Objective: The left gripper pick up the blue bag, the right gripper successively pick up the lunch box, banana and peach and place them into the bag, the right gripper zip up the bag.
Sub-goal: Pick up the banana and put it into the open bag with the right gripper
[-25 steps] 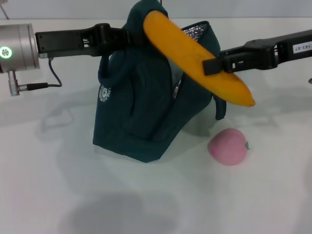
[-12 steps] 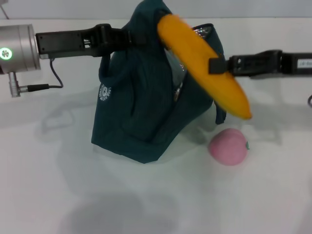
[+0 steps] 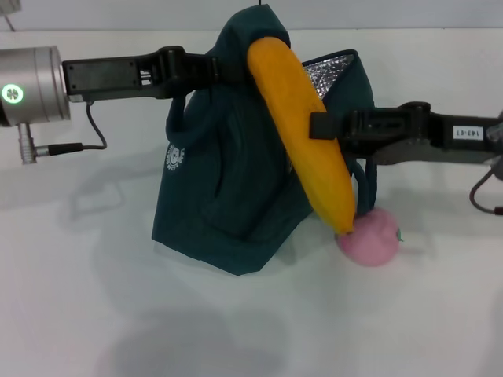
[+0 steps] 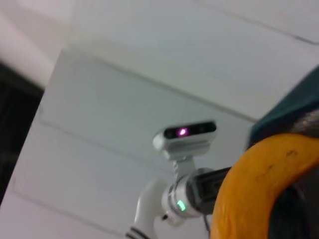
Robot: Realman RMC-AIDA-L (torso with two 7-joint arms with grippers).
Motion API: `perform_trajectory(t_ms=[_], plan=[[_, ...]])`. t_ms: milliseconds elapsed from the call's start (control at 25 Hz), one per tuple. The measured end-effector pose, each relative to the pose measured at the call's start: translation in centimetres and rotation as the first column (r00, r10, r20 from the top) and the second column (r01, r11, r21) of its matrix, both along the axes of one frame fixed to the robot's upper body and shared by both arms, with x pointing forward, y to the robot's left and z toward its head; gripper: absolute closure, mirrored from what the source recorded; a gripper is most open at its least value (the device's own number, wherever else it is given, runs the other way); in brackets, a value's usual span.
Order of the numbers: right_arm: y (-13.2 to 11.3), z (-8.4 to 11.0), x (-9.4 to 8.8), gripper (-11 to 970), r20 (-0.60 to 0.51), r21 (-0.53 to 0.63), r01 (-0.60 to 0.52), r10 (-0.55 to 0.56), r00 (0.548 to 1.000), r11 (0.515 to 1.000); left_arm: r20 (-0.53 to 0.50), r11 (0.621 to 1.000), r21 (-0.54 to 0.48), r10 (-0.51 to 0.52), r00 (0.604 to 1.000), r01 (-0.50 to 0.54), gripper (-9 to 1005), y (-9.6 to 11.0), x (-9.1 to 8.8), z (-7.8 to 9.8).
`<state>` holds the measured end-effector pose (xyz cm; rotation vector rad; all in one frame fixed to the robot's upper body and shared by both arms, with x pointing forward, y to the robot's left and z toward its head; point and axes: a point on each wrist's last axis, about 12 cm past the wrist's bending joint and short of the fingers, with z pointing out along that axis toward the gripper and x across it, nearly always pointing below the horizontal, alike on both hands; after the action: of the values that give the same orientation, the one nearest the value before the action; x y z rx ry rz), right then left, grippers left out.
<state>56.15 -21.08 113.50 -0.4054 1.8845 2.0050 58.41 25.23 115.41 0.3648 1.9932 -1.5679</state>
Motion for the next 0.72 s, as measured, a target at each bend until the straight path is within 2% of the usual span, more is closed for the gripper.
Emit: perform_trajectory(t_ms=[200,320,560,720], plan=[[-0.8,-1.6,-1.0,552,-0.115,0.029,0.080,-0.076,0.990,0.996,0.006,1.000,-0.002,0.003,1.000,-0.003,954,0.0,-0.1,-0.1],[-1.3,-1.9,-1.2,548,-0.133,0.052,0.116,-0.108,0.985,0.992,0.005,1.000,-0.004,0.002,1.000,-0.002,954,0.0,-0.1,-0.2],[-1.5,-1.7,-1.4,540,-0.155,0.078,0.117,-0.104,0.982,0.990,0.002,1.000,-0.006,-0.008,1.000,0.008,955,-0.3,0.0,-0.2],[-1.9,-1.0,-0.4,534,-0.136,0.065,0.138,-0.128,0.982,0.988,0.002,1.000,-0.006,-0.009,1.000,0.009,955,-0.3,0.0,-0.1]])
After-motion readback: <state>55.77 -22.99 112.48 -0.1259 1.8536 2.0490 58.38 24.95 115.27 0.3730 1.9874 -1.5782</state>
